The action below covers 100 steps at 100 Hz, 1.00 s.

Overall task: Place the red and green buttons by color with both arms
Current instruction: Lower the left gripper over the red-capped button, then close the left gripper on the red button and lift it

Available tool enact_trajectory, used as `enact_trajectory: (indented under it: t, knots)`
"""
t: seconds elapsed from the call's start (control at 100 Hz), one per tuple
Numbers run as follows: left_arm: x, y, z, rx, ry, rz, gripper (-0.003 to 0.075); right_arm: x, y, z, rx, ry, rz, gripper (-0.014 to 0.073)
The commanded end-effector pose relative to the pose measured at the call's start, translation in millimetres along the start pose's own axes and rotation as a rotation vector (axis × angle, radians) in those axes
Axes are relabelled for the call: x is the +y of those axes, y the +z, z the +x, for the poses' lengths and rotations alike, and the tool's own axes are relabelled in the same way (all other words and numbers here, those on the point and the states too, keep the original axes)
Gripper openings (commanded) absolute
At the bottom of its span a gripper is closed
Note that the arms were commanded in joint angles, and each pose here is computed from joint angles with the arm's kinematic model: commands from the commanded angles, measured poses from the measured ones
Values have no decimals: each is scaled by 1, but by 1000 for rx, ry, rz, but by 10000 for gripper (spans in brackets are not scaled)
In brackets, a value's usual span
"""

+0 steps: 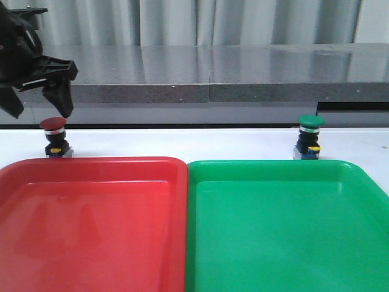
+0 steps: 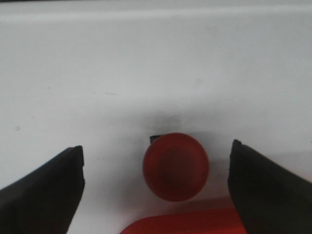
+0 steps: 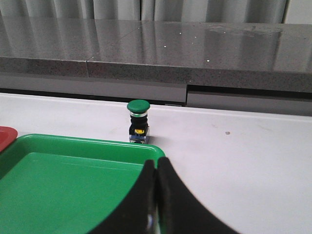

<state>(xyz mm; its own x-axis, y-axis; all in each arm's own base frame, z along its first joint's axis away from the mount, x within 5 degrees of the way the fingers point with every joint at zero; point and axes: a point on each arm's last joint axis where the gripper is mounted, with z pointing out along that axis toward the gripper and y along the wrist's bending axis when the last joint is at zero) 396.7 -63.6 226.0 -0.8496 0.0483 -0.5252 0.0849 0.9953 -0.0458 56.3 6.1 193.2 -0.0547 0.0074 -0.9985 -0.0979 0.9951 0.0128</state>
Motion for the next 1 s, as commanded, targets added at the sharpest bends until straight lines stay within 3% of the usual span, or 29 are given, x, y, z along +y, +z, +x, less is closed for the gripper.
enact_trajectory:
  t: [0.0, 0.68, 0.8, 0.99]
  knots:
    - [-7, -24, -18, -129, 9, 19, 566, -1, -3, -14, -122, -2, 12, -110]
    - [-6, -5, -14, -87, 15, 10, 562, -1, -3, -14, -122, -2, 12, -110]
    - [-6, -5, -14, -87, 15, 10, 472, -1, -3, -14, -122, -2, 12, -110]
    - [-6, -5, -14, -89, 15, 10, 246, -1, -3, -14, -122, -2, 12, -110]
